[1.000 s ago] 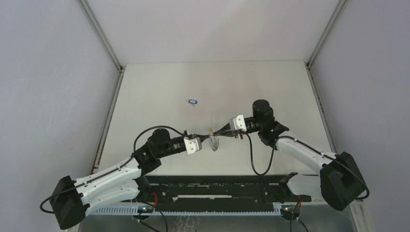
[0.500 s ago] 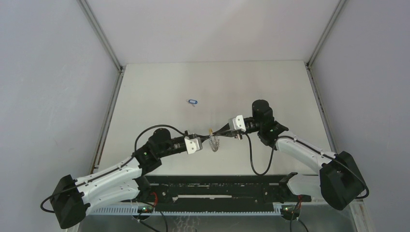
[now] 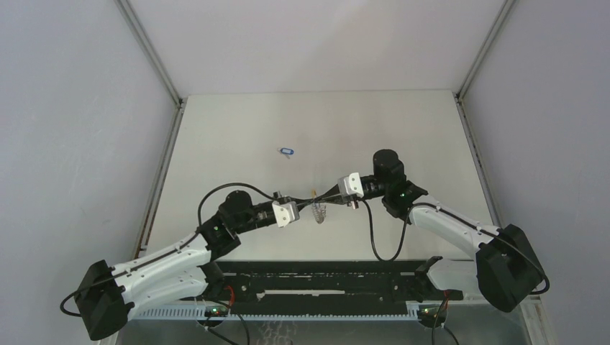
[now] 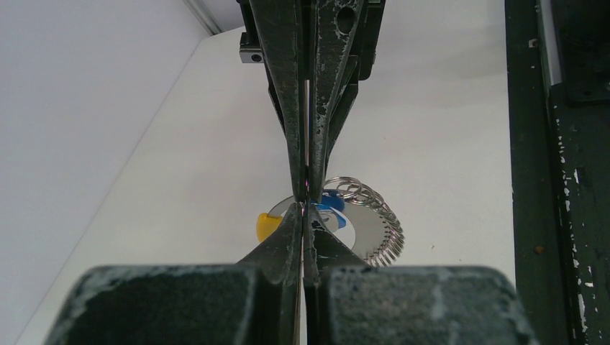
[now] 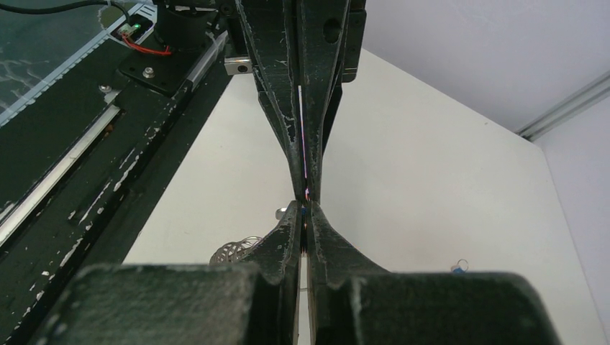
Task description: Put the keys on the keyring
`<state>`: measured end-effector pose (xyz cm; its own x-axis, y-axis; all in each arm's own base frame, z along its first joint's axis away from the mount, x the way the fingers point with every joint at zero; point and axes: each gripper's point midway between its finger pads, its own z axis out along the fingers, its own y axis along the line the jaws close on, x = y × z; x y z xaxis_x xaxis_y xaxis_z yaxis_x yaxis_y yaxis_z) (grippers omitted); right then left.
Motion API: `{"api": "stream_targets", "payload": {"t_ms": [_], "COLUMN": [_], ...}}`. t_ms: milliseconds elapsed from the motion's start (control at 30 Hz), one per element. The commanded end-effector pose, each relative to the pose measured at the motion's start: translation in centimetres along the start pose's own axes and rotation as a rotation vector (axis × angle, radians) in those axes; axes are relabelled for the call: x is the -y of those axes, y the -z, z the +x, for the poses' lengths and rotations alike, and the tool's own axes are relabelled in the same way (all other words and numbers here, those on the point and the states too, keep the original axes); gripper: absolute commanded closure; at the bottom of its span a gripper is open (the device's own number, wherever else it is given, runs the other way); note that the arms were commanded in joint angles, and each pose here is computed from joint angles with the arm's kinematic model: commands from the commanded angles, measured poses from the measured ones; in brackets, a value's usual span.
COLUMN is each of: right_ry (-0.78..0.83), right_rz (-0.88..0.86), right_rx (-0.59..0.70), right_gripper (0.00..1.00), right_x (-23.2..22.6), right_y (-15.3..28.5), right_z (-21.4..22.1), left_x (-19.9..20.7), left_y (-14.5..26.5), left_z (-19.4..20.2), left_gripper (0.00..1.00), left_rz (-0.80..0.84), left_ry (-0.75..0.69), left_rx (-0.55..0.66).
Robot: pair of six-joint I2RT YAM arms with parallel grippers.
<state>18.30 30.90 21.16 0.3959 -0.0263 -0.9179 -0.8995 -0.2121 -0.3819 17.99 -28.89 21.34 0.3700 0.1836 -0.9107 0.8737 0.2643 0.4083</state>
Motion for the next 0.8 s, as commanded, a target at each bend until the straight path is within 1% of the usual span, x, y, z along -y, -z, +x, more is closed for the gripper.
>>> {"api": "stream_targets", "payload": {"t_ms": [0,400,533,633,767], "right_ry": [0.074,0.093,0.062,0.003,-0.084], "right_rz": [-0.001,0.043,0.069,0.115,0.163], "right_rx": [0.038,0.043,0.013,-0.04,-0.088], "right_gripper": [1.0,1.0,1.0,1.0,1.0], "right_x": [1.2,1.5,1.8,2.3,2.1], "right_y": [-0.7,0.8,1.3,1.3,1.1], "right_z": [-2.1,-3.0,-2.2,-0.6,1.2], "left_x": [-2.1,-2.1,-2.5,-2.3,-1.5], "left_y": [-0.2,0.3,0.6,0.5,0.5], "left_z": [-6.4,-4.7,-3.3,-1.6,0.2], "left_gripper": [1.0,1.0,1.0,1.0,1.0], "left_rz": [-0.041,-0.071,-0.11,-0.119,-0.122], "left_ry": [-0.053,-0.057,-0.051,-0.006,0.089], "left_rx": [0.193,0.143,0.091,0.035,0.007]}}
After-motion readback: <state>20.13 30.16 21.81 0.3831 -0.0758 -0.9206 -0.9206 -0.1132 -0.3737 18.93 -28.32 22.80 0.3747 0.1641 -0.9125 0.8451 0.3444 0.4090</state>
